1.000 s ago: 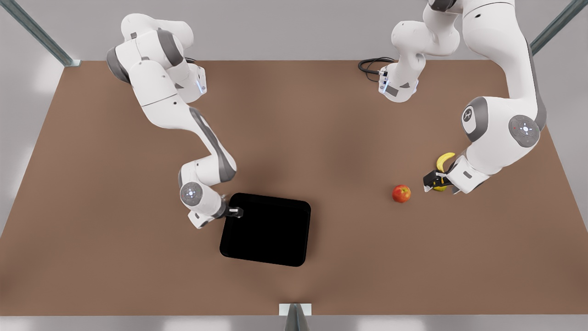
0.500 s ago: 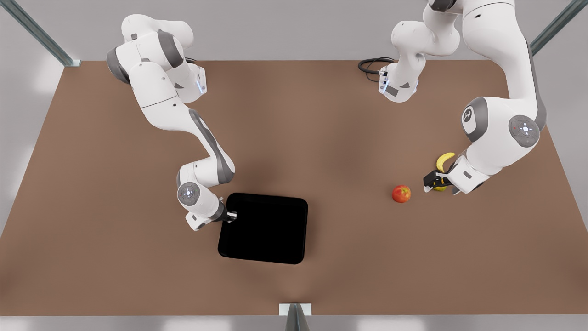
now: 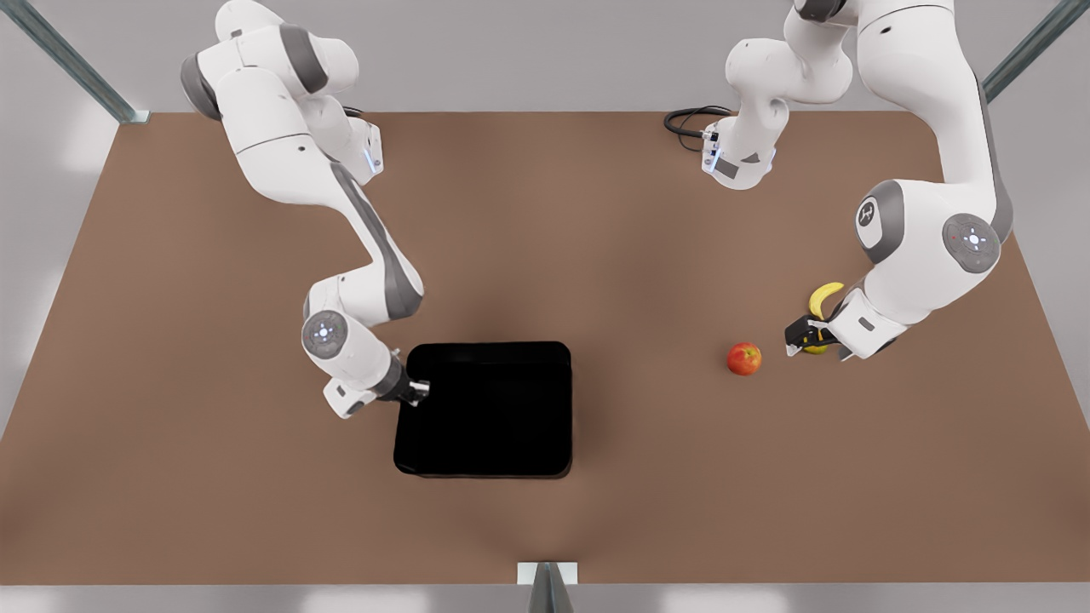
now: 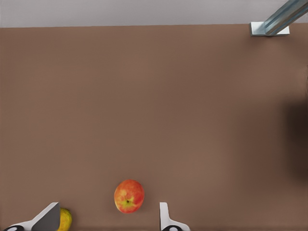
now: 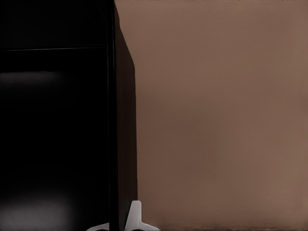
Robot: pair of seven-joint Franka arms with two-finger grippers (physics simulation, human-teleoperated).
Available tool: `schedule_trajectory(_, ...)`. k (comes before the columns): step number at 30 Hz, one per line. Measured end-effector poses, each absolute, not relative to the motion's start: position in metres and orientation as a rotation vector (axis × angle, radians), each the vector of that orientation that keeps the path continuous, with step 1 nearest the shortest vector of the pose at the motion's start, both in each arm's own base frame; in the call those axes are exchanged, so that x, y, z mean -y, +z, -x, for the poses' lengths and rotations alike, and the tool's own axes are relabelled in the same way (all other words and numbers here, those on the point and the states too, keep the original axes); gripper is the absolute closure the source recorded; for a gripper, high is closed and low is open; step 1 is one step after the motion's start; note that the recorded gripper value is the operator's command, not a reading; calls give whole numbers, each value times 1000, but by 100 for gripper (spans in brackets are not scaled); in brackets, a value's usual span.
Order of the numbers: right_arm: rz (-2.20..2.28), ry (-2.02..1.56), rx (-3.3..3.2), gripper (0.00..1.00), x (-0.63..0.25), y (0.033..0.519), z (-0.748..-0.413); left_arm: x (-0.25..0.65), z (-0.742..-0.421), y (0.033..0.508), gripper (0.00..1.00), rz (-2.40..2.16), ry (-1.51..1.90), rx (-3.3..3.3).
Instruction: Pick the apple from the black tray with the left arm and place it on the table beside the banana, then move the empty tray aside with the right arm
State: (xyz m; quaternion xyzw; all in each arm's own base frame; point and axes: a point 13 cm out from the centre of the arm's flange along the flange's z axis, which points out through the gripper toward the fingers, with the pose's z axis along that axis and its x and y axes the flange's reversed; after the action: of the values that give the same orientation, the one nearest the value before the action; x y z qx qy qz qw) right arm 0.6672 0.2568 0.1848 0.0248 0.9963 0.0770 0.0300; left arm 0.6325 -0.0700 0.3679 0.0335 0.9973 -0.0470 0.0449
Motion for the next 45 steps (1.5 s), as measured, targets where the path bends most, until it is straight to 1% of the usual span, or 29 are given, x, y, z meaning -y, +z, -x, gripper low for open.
schedule_trajectory(4, -118, 149, -3108, 87, -187, 221, -670, 70, -633, 368, 0, -104, -144, -3047)
schedule_trajectory(6, -124, 116, -3136, 87, -156, 231, -666, 71, -633, 368, 0, -105, -144, -3047)
schedule_trajectory(16, -127, 38, -3232, 88, 3, 237, -655, 71, -633, 368, 0, -105, -143, -3047)
schedule_trajectory(21, -14, 67, -3244, 88, 32, 238, -651, 71, -633, 367, 0, -106, -143, -3047)
schedule_trajectory(23, 43, 79, -3256, 89, 35, 231, -649, 72, -633, 367, 0, -108, -143, -3048)
schedule_trajectory(25, 93, 73, -3286, 91, 40, 208, -648, 72, -633, 367, 0, -108, -143, -3048)
schedule_trajectory(27, 121, 60, -3316, 90, 52, 182, -648, 71, -633, 367, 0, -109, -137, -3048)
schedule_trajectory(30, 163, 60, -3336, 87, 61, 158, -650, 71, -632, 366, 0, -130, -97, -3049)
schedule_trajectory(31, 180, 62, -3338, 75, 62, 154, -651, 72, -633, 367, 0, -136, -88, -3046)
schedule_trajectory(32, 199, 63, -3337, 23, 62, 153, -651, 72, -638, 371, 0, -138, -81, -3037)
schedule_trajectory(33, 216, 65, -3334, 0, 61, 153, -652, 72, -643, 374, 0, -140, -73, -3031)
schedule_trajectory(35, 247, 71, -3310, 0, 57, 164, -658, 77, -648, 375, 0, -152, -61, -3025)
schedule_trajectory(36, 268, 80, -3283, 0, 52, 179, -663, 80, -649, 374, 0, -162, -56, -3025)
schedule_trajectory(39, 345, 164, -3171, 0, 19, 251, -679, 81, -649, 374, 0, -165, -49, -3026)
schedule_trajectory(41, 466, 166, -3098, 0, -11, 307, -679, 80, -649, 371, 0, -168, -34, -3029)
schedule_trajectory(42, 492, 130, -3085, 0, -13, 322, -677, 80, -650, 370, 0, -169, -29, -3031)
schedule_trajectory(44, 495, 69, -3092, 0, -6, 331, -674, 79, -650, 370, 0, -168, -23, -3032)
schedule_trajectory(45, 489, 49, -3103, 0, -3, 328, -673, 78, -650, 370, 0, -167, -22, -3032)
